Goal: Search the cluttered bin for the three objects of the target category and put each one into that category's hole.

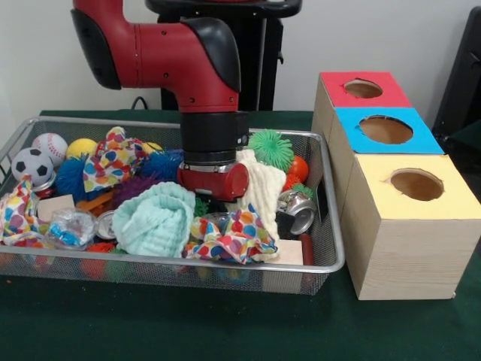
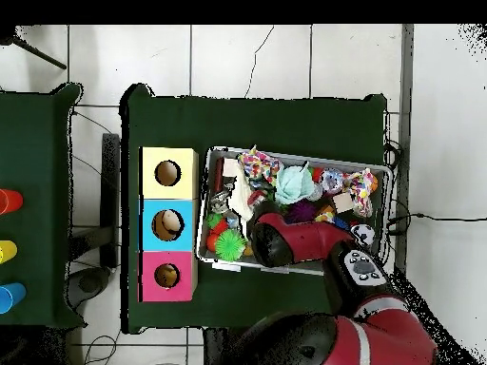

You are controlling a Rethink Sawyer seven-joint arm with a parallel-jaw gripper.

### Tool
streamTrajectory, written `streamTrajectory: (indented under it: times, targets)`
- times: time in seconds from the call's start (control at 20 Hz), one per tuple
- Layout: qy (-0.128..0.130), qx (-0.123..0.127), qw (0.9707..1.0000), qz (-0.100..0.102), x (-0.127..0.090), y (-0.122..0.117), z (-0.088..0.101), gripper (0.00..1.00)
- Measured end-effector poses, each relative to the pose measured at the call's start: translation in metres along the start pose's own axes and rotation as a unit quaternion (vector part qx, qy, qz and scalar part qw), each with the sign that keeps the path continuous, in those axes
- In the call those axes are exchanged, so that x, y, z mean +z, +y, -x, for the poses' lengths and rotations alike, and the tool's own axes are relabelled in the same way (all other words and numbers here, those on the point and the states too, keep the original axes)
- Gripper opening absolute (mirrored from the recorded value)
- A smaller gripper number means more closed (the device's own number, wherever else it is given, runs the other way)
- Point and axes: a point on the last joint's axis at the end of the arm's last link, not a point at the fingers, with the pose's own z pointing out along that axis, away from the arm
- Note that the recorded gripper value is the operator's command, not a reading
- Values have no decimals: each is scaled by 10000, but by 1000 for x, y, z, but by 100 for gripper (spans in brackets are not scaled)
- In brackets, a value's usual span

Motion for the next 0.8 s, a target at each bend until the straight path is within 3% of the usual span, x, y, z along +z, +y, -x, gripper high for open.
streamTrajectory:
  times: [0.05,0.15,0.3,0.5,0.55,0.65,0.8]
  targets:
    - [-55,-187,9997,-123,-2,-1,-1,0]
    - [-98,-321,9992,-208,-4,-2,-2,0]
    - [-247,-750,9955,-522,-17,-7,0,0]
    - [-455,-1164,9876,-953,-36,-24,11,0]
    - [-557,-1268,9841,-1108,-44,-33,20,0]
    - [-635,-1323,9818,-1207,-51,-39,28,0]
    - [-878,-1421,9746,-1491,-73,-63,58,0]
